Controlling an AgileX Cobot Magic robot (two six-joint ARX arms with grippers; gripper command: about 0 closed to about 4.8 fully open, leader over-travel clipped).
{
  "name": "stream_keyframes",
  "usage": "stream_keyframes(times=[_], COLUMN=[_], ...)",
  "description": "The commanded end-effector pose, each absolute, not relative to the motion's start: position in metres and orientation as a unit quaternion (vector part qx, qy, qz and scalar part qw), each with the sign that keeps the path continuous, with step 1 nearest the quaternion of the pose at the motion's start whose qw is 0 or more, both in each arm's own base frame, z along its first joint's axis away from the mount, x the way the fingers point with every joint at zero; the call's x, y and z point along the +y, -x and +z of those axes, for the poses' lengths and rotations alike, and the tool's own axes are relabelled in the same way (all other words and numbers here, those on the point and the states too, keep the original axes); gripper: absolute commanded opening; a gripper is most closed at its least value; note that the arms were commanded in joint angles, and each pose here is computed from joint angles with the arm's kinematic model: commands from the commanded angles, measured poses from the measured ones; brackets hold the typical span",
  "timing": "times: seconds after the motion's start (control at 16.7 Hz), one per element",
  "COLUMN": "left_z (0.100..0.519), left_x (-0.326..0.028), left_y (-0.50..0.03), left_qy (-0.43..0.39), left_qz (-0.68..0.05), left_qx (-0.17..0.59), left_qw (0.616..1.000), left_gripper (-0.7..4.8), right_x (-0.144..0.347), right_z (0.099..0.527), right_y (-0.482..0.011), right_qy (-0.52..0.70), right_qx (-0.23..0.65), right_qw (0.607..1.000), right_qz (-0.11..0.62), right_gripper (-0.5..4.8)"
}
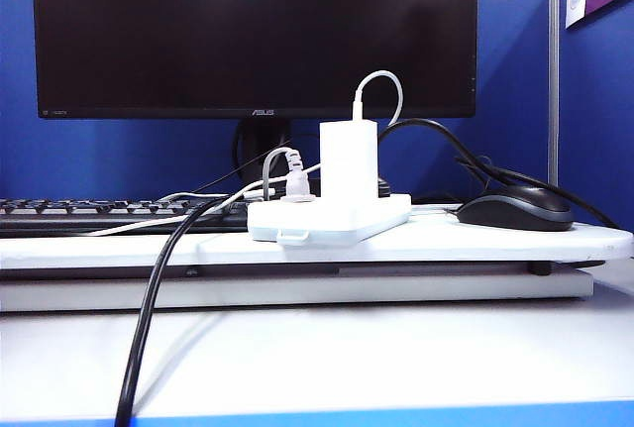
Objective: Unplug the white charger from the socket, then place it next to the socket.
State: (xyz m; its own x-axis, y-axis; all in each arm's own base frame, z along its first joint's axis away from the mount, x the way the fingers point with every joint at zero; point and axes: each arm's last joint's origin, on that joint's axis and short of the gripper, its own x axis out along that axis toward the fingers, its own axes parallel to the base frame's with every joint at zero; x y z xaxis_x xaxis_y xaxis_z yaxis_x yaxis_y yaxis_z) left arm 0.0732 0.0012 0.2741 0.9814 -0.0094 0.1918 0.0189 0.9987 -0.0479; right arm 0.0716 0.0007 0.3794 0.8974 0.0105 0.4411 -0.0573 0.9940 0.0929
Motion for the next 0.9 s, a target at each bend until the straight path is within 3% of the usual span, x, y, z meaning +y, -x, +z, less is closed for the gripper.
stream_keyframes(times=[0.06,0.18,0.54,0.72,0.9], left_z=[0.303,0.331,0.376,0.370,0.342], left_x=[0.001,0.000,-0.010,-0.029,-0.079], left_y=[-0.081,-0.100,-0.157,-0.187,-0.211], left_qy=[0.025,0.025,0.021,0.025,-0.004], left_qz=[-0.011,-0.038,-0.221,-0.279,-0.374], left_qx=[-0.094,-0.072,-0.025,0.017,0.085], left_qw=[0.995,0.996,0.975,0.960,0.924], left_gripper=[-0.05,-0.05,-0.05,-0.05,-0.05], right_x=[0.003,0.009,0.047,0.081,0.119], right_z=[0.400,0.406,0.397,0.372,0.338], right_y=[-0.098,-0.132,-0.196,-0.216,-0.224], right_qy=[-0.043,-0.029,-0.042,0.003,0.060], right_qx=[-0.203,-0.155,-0.052,0.023,0.117], right_qw=[0.977,0.976,0.963,0.946,0.912], right_qz=[0.056,0.150,0.262,0.323,0.389], right_gripper=[-0.06,-0.06,-0.06,-0.06,-0.06])
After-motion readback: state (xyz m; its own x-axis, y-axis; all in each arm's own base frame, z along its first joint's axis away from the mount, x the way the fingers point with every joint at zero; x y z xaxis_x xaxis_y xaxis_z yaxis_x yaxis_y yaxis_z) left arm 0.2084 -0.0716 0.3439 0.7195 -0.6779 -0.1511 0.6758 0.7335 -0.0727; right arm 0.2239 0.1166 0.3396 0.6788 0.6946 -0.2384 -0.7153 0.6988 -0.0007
